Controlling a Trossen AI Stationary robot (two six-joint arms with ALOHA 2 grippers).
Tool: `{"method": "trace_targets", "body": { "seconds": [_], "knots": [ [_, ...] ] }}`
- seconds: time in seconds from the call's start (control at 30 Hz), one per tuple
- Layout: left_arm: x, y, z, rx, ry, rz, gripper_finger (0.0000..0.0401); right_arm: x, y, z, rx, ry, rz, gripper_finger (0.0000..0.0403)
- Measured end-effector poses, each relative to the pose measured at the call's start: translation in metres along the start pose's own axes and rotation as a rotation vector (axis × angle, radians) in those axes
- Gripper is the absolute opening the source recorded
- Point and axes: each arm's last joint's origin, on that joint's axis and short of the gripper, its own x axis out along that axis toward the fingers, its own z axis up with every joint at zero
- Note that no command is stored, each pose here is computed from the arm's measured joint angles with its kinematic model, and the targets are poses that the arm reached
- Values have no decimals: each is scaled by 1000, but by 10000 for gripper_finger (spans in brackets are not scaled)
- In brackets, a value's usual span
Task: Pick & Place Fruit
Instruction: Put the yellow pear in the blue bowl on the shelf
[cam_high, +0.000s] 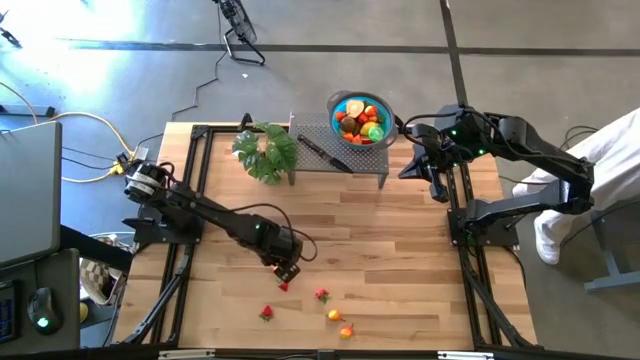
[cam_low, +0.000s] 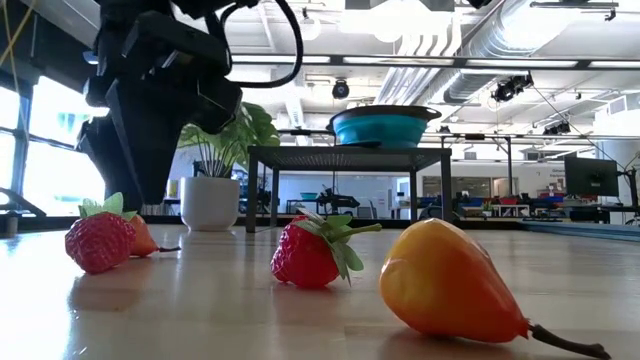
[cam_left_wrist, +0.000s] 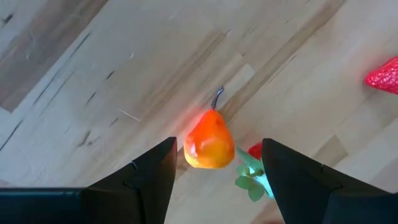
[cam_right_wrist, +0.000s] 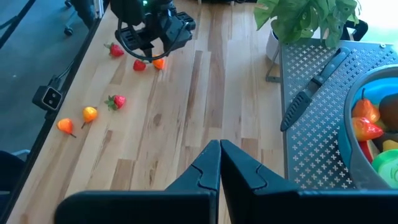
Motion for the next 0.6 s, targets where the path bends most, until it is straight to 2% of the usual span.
{"method": "trace_targets", "body": {
  "seconds": [0.43,0.6],
  "knots": [
    [16,2,0,-24,11,59,229,0,0,0,4,0,1,4],
    [19,0,0,-24,37,34,229,0,0,0,4,-1,0,4]
  ]
}}
